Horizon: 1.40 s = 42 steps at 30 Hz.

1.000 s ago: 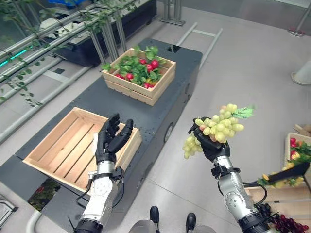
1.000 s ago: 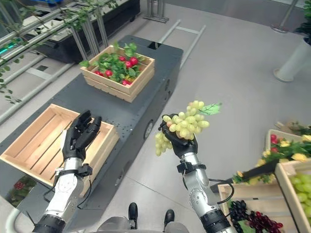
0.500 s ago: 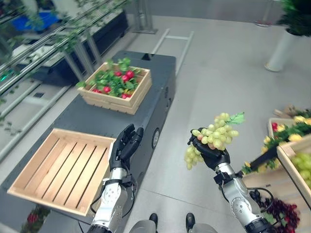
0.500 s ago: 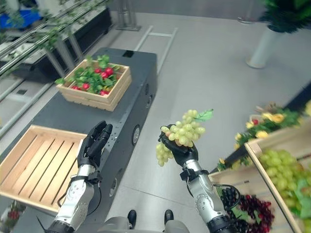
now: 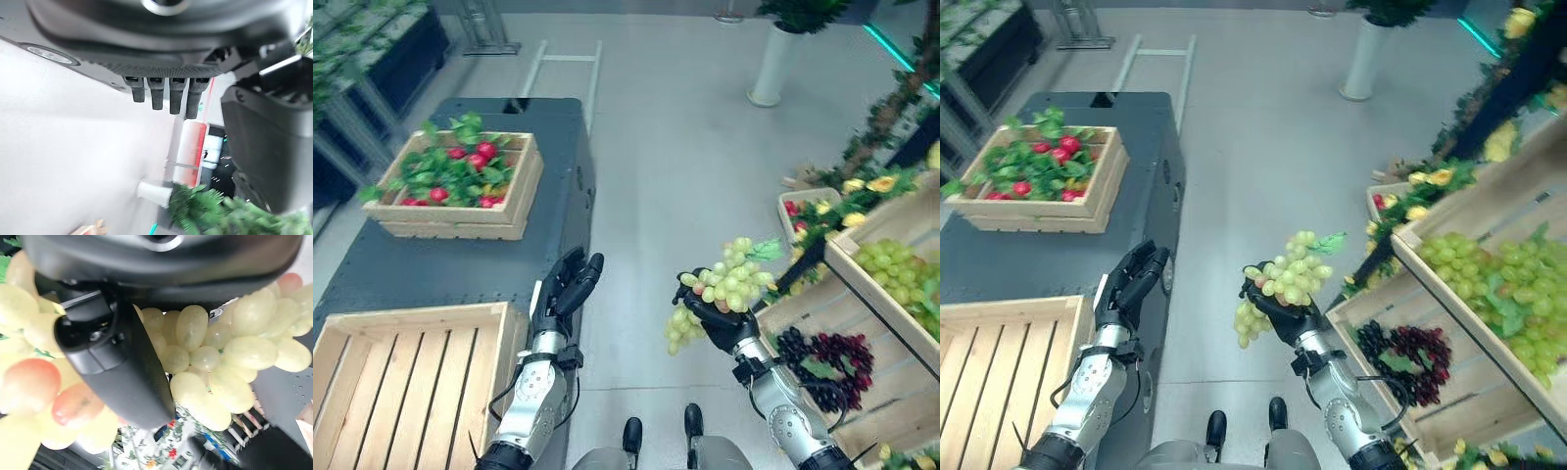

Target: Pick up the fruits from the basket on one side to the basket on the other side

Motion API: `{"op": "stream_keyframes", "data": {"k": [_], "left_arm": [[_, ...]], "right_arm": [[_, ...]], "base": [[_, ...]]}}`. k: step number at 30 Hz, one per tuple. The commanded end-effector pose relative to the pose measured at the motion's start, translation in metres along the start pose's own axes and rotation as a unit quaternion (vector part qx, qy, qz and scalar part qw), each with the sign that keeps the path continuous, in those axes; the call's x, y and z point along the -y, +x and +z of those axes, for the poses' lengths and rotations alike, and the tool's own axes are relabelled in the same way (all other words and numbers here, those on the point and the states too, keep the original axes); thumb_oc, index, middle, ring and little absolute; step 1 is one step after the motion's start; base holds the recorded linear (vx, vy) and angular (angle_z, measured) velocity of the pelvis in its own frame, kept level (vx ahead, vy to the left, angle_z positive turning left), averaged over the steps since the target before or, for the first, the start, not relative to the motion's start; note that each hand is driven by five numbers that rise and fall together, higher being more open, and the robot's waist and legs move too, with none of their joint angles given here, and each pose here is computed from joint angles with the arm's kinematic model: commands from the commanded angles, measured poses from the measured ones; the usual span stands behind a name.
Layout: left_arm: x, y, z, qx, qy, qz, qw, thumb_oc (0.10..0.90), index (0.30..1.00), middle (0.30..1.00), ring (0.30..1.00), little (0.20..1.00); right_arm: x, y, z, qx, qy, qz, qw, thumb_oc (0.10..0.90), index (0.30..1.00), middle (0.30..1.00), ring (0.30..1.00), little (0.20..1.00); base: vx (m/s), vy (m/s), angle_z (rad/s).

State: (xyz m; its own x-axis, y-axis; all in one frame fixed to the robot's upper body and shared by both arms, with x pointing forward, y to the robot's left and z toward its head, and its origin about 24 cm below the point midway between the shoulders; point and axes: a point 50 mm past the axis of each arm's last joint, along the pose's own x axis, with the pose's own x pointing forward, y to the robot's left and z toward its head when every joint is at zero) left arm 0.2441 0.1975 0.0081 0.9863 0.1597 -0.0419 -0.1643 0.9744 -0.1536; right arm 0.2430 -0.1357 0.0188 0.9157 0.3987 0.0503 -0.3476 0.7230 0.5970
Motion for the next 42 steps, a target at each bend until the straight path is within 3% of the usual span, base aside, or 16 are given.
{"op": "stream_keyframes", "data": {"k": [1, 7, 10, 19, 24, 33, 37, 42], "left_arm": [[0.009, 0.015, 0.04, 0.1, 0.012, -0.027, 0.995, 0.8, 0.9, 0.9, 0.9, 0.9], [0.01, 0.019, 0.024, 0.045, -0.07, 0.002, 0.997, 0.8, 0.9, 0.9, 0.9, 0.9], [0.015, 0.02, 0.017, 0.016, -0.117, 0.005, 0.993, 0.8, 0.9, 0.9, 0.9, 0.9], [0.014, -0.002, -0.006, -0.018, -0.103, 0.001, 0.995, 0.8, 0.9, 0.9, 0.9, 0.9], [0.002, -0.006, -0.008, -0.019, -0.097, 0.022, 0.995, 0.8, 0.9, 0.9, 0.9, 0.9], [0.019, -0.003, 0.002, 0.009, -0.117, 0.005, 0.993, 0.8, 0.9, 0.9, 0.9, 0.9], [0.026, 0.002, -0.001, -0.009, -0.105, -0.002, 0.994, 0.8, 0.9, 0.9, 0.9, 0.9], [-0.006, 0.001, 0.003, 0.008, -0.06, 0.053, 0.997, 0.8, 0.9, 0.9, 0.9, 0.9]], "right_arm": [[-0.048, 0.022, 0.042, 0.102, -0.005, 0.159, 0.982, 0.4, 0.3, 0.3, 0.3, 0.3], [-0.064, 0.032, 0.03, 0.049, -0.034, 0.236, 0.97, 0.4, 0.3, 0.3, 0.3, 0.3], [-0.068, 0.04, 0.045, 0.056, -0.041, 0.233, 0.97, 0.4, 0.3, 0.3, 0.3, 0.3], [-0.045, 0.01, 0.04, 0.066, -0.032, 0.192, 0.979, 0.4, 0.3, 0.3, 0.3, 0.3], [-0.049, 0.004, 0.042, 0.067, -0.02, 0.233, 0.97, 0.4, 0.3, 0.3, 0.3, 0.3], [-0.052, 0.019, 0.048, 0.058, -0.034, 0.259, 0.964, 0.4, 0.3, 0.3, 0.3, 0.3], [-0.055, 0.017, 0.046, 0.062, -0.047, 0.226, 0.971, 0.4, 0.3, 0.3, 0.3, 0.3], [-0.063, 0.011, 0.04, 0.06, -0.038, 0.267, 0.961, 0.4, 0.3, 0.3, 0.3, 0.3]], "base": [[-0.08, 0.045, -0.74], [-0.04, -0.132, -0.74], [-0.04, -0.128, -0.82], [0.0, -0.113, -0.05], [0.0, -0.094, -0.02], [-0.09, 0.108, -0.18], [-0.02, 0.248, -0.48], [-0.1, 0.114, -0.54]]}}
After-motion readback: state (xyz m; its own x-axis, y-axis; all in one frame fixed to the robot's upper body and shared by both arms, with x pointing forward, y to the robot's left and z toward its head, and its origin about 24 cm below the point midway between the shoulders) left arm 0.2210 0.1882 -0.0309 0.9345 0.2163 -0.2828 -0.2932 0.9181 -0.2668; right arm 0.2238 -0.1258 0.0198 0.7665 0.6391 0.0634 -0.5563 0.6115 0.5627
